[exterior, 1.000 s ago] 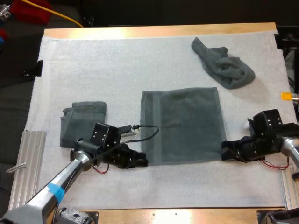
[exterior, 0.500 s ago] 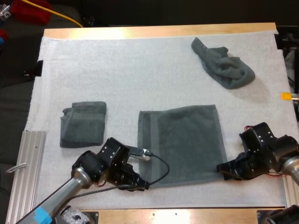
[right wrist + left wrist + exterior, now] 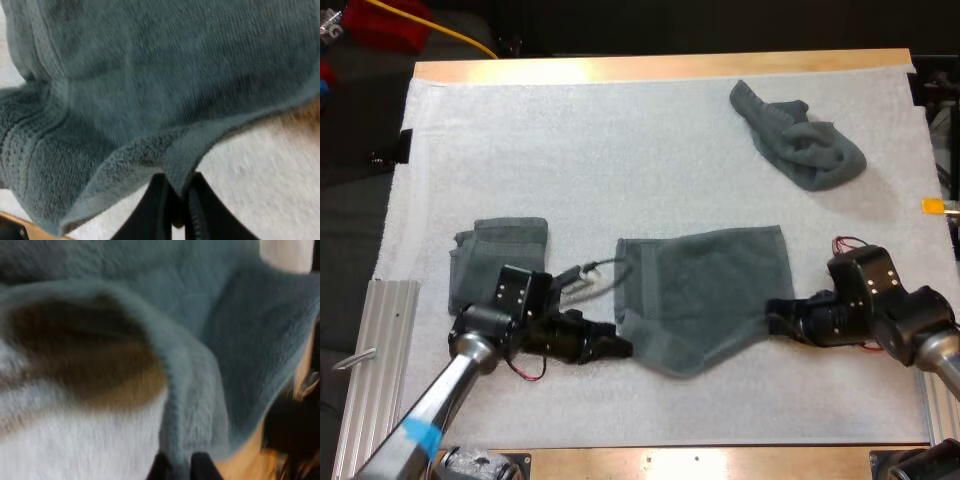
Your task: Pick towel from pile, fold and stack
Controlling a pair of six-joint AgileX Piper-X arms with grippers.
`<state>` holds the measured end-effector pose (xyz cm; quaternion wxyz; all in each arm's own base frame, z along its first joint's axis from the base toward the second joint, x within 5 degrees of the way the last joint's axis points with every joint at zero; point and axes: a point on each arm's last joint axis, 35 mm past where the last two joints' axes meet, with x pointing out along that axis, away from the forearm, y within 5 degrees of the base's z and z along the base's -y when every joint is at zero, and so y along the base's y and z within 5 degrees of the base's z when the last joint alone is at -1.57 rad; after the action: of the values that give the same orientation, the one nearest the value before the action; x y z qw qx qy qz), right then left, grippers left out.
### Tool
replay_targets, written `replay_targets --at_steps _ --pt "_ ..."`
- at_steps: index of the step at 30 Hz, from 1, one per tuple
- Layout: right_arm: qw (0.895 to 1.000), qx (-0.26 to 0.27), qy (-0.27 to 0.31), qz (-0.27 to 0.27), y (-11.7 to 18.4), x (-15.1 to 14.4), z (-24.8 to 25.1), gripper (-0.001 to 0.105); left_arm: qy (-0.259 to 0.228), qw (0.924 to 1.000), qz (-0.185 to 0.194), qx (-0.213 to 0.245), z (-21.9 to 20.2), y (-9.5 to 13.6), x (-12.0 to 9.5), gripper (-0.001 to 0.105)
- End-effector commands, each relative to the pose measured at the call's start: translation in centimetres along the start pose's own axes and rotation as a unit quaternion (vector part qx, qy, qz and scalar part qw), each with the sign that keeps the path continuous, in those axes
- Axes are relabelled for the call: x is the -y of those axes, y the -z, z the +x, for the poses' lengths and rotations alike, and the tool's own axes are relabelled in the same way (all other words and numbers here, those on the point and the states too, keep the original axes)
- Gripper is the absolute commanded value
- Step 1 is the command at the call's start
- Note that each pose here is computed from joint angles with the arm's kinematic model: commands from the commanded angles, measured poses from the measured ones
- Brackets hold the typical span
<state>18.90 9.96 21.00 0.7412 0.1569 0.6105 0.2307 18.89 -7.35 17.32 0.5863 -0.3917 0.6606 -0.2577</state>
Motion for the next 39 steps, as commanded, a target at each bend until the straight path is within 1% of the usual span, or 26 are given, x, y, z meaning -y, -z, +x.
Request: replay_targets --at_steps 1,3,8,9,10,13,15,19,21,23,25,29,31,32,33,39 --pt "1.000 0.000 -0.004 0.001 -0.2 0.0 0.4 0.001 0.019 0.9998 0.000 0.000 0.0 -0.5 0.1 0.000" --pt "1.000 0.008 -0.005 0.006 -0.8 0.2 0.9 0.001 0.032 0.9995 -0.002 0.001 0.3 -1.4 0.1 0.000" --pt "0.999 0.034 -0.008 0.009 -1.8 0.3 1.7 0.001 0.042 0.9990 0.003 0.013 0.5 -3.1 0.9 0.000" --pt "0.999 0.042 -0.005 0.010 -2.0 0.3 1.9 0.001 0.045 0.9988 0.005 0.017 0.5 -3.7 1.3 0.000" --pt "0.998 0.059 0.004 0.005 -2.5 0.3 2.1 0.001 0.049 0.9985 0.009 0.023 0.5 -4.8 2.0 0.000" --pt "0.997 0.076 0.020 0.003 -2.9 0.4 2.3 0.001 0.050 0.9984 0.011 0.026 0.6 -6.1 2.7 0.000" --pt "0.995 0.091 0.029 -0.001 -3.3 0.5 2.5 0.001 0.050 0.9984 0.003 0.026 0.8 -7.3 3.1 0.000" --pt "0.993 0.109 0.033 -0.005 -3.9 0.6 3.1 0.001 0.047 0.9984 0.002 0.030 1.1 -9.0 3.7 0.000" --pt "0.992 0.118 0.047 -0.005 -4.3 0.9 3.7 0.001 0.046 0.9979 0.000 0.045 0.7 -10.3 4.1 0.000" --pt "0.990 0.127 0.054 -0.005 -4.6 1.1 3.9 0.001 0.048 0.9972 -0.003 0.058 0.0 -11.0 4.0 0.000" --pt "0.985 0.162 0.058 -0.007 -5.3 1.1 3.7 0.001 0.049 0.9954 -0.015 0.081 -1.2 -11.7 3.4 0.000" --pt "0.980 0.188 0.057 0.005 -5.9 1.4 3.3 0.001 0.051 0.9940 -0.019 0.094 -1.9 -12.0 3.0 0.000" --pt "0.978 0.197 0.062 0.017 -6.2 2.0 2.9 0.001 0.050 0.9941 -0.021 0.094 -1.5 -12.4 2.6 0.000" --pt "0.978 0.199 0.062 0.021 -6.3 2.3 2.8 0.001 0.050 0.9949 -0.035 0.080 -0.8 -12.8 1.7 0.000" --pt "0.978 0.199 0.061 0.021 -6.3 2.2 2.8 0.001 0.051 0.9950 -0.038 0.076 -0.6 -12.9 1.5 0.000" --pt "0.976 0.204 0.070 0.022 -6.3 2.3 2.8 0.001 0.048 0.9947 -0.033 0.084 -0.5 -13.2 1.4 0.000"
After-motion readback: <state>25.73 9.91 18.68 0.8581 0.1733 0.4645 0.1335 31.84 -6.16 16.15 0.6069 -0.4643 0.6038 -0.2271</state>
